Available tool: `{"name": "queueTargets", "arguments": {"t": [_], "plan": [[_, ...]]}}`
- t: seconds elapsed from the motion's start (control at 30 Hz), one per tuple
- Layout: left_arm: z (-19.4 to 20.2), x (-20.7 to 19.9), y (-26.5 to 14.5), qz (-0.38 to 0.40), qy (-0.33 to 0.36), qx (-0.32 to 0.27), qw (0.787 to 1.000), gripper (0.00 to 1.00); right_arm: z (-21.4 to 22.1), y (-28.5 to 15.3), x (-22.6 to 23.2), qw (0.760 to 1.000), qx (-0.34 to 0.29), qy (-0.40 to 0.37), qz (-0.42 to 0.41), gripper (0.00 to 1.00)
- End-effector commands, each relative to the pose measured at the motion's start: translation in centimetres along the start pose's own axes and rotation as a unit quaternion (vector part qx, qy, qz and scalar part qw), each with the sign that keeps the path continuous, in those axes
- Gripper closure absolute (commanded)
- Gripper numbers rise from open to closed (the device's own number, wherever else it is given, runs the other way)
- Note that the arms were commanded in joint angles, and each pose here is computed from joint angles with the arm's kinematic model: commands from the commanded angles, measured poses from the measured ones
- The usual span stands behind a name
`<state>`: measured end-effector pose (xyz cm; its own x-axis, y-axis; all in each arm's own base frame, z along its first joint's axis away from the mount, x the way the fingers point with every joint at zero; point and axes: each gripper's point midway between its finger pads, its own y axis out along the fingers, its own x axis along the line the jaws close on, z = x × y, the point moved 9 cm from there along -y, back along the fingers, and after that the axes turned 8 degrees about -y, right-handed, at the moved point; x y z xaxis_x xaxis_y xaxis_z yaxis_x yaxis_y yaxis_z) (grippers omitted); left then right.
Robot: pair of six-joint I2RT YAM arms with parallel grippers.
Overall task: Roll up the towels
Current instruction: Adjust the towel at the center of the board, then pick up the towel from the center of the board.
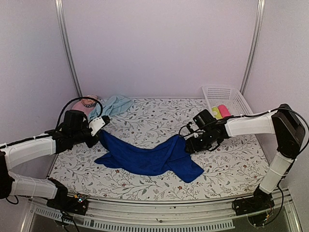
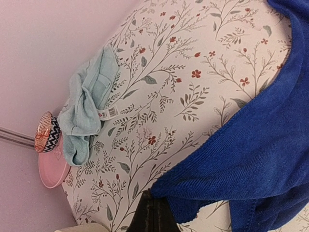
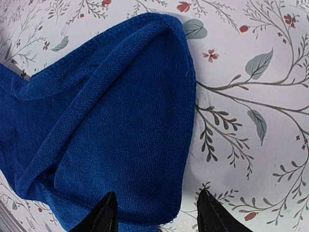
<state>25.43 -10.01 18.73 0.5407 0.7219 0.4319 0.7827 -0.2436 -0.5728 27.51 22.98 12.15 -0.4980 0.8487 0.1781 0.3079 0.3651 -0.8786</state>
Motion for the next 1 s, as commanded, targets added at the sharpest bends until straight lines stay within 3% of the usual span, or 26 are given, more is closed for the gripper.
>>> {"name": "queueTargets", "arguments": {"t": [0.0, 0.27, 0.6, 0.97], "plan": [[-0.2, -0.3, -0.4, 0.024, -0.007, -0.018, 1.0, 1.0, -1.0, -1.1, 0.5, 0.995, -0.05, 0.079, -0.028, 0.44], [-0.1, -0.3, -0.4, 0.026, -0.006, -0.019, 0.999, 1.0, 0.2, -0.7, 0.1, 0.985, -0.048, 0.16, -0.039, 0.49], [0.1, -0.5, -0.4, 0.027, -0.003, -0.02, 0.999, 1.0, 2.0, -0.3, -0.2, 0.978, -0.036, 0.203, -0.041, 0.51], [0.0, -0.5, -0.5, 0.027, -0.003, -0.024, 0.999, 1.0, 1.8, 0.4, -0.2, 0.972, -0.047, 0.226, -0.051, 0.77]]}}
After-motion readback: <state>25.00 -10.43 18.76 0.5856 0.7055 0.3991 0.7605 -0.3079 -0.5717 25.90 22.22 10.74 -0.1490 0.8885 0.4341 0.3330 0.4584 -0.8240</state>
